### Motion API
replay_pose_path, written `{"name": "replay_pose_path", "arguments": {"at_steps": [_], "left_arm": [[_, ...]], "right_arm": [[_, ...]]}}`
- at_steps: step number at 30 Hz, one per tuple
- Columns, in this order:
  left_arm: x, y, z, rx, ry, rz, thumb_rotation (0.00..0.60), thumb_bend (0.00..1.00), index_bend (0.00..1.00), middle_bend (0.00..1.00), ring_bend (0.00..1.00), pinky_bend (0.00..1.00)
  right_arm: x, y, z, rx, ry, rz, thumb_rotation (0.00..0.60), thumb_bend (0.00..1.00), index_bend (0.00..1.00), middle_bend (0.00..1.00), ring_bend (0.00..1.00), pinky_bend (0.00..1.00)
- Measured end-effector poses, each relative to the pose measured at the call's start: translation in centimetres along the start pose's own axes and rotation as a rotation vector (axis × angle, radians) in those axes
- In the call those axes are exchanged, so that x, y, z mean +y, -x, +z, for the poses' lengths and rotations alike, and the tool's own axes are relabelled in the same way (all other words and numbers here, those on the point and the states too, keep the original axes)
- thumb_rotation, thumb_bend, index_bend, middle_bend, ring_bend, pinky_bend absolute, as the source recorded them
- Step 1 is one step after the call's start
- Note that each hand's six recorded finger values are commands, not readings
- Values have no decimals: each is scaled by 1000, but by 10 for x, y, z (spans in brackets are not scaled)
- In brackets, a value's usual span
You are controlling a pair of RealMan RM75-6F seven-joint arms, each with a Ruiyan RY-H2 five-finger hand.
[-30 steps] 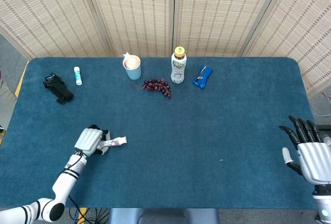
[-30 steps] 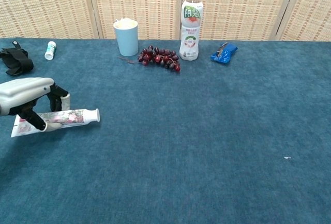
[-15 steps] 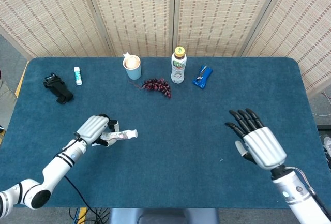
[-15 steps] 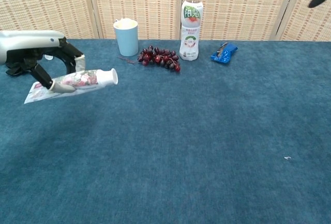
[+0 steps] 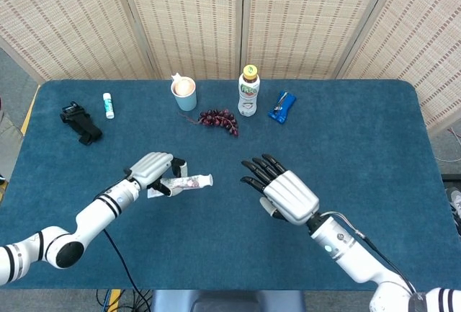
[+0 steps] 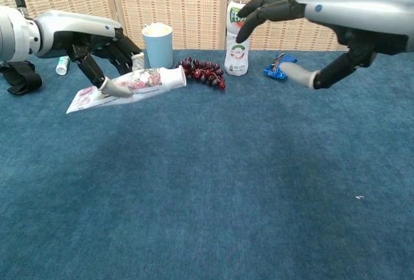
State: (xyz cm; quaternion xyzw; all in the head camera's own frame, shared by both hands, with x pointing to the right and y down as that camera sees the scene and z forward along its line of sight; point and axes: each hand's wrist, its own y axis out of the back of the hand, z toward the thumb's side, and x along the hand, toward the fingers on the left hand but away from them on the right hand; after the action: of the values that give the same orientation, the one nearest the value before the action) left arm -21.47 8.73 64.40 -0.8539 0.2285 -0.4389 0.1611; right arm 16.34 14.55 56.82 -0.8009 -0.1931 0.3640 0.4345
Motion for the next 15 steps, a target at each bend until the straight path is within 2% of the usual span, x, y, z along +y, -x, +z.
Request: {"name": "replay_pose_path", "arguments": {"at_steps": [9,15], "left_arm": [[7,-11,17,-2,-4,-12,600,429,535,638,422,211],[5,-12,21,8,-2,-20,600,429,535,638,422,212]], "right_arm": [[-13,38,19,42,-16,4,600,463,229,58,0,0],[-21,50,24,50,-23,13,600,464,229,58,0,0]]}}
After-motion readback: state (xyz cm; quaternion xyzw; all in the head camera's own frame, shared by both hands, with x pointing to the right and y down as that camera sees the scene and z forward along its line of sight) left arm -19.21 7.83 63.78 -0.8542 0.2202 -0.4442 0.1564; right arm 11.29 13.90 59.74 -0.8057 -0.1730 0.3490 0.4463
